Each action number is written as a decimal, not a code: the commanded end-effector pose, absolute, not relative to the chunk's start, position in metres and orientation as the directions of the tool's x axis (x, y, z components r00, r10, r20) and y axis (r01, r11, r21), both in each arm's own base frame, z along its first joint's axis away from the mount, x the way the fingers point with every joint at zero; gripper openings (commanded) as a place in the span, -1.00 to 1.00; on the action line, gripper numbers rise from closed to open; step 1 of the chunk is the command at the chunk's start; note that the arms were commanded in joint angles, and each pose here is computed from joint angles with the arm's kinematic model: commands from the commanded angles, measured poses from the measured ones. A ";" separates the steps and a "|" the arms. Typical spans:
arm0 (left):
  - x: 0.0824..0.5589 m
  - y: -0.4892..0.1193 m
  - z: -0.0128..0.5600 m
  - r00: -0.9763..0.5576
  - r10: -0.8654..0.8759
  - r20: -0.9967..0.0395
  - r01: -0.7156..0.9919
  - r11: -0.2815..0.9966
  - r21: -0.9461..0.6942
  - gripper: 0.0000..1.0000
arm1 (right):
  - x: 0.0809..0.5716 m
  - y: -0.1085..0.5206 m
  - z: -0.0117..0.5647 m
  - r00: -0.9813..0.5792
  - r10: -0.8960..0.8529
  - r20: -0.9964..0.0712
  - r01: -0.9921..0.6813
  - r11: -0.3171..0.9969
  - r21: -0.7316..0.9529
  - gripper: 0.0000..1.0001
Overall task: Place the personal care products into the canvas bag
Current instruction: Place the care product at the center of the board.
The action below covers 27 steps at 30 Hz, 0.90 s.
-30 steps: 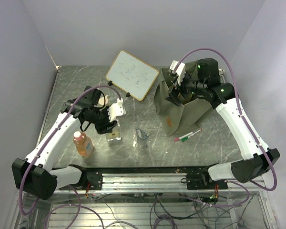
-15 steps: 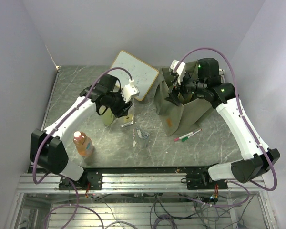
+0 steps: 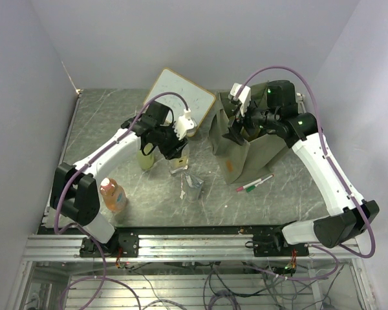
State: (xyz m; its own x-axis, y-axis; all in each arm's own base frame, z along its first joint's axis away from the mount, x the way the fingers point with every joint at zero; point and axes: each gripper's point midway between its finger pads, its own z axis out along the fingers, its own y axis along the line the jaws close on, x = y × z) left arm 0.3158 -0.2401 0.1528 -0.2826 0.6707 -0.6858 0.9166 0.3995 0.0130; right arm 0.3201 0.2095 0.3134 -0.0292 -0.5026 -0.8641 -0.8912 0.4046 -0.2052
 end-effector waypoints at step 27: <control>0.314 -0.250 0.180 -0.128 0.684 -0.719 0.958 0.273 0.089 0.90 | 0.322 0.214 0.320 0.002 -0.490 -0.872 -0.897 0.384 -0.218 0.76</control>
